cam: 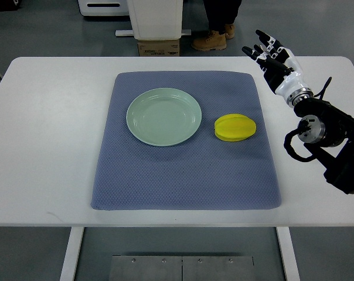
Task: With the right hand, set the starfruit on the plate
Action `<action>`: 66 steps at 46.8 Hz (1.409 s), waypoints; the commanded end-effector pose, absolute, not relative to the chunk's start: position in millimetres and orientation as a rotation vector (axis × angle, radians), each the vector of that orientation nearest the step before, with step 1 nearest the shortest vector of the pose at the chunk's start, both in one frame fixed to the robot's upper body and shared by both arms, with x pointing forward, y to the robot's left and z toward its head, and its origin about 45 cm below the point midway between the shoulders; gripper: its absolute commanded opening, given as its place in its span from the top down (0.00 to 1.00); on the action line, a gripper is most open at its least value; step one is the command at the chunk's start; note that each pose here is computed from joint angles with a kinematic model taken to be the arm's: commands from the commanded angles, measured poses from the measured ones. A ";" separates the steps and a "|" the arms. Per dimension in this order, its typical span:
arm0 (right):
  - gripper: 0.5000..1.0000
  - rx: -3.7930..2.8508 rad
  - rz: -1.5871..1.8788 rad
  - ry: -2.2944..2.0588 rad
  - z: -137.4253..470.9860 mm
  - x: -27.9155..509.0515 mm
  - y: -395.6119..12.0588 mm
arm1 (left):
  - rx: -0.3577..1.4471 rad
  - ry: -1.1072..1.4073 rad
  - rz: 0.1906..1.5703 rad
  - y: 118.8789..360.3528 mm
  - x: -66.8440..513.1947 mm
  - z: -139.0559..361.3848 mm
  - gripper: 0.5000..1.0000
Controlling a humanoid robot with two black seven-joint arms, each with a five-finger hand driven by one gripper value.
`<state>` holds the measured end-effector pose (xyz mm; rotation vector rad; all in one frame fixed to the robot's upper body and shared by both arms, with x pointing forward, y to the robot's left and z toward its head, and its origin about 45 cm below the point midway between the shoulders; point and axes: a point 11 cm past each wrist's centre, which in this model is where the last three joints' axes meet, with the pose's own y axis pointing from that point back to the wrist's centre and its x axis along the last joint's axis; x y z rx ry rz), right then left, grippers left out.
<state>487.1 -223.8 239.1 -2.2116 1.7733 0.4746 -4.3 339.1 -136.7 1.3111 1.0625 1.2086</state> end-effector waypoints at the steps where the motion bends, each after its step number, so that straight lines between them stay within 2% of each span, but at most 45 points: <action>1: 0.00 -2.209 0.477 1.785 236.2 485.8 -228.0 | 1.310 1.056 1.210 339.3 -2.0 -136.6 0.00; 36: 0.00 -2.217 0.519 1.823 244.6 493.7 -244.4 | 1.310 1.059 1.209 339.1 -3.7 -136.7 0.00; 57: 0.00 -2.162 0.362 1.820 272.1 504.4 -280.2 | 1.308 1.058 1.209 339.1 -3.5 -136.7 0.00; 66: 0.00 -2.180 0.288 1.703 287.2 500.3 -281.2 | 1.308 1.058 1.209 339.1 -3.5 -136.7 0.00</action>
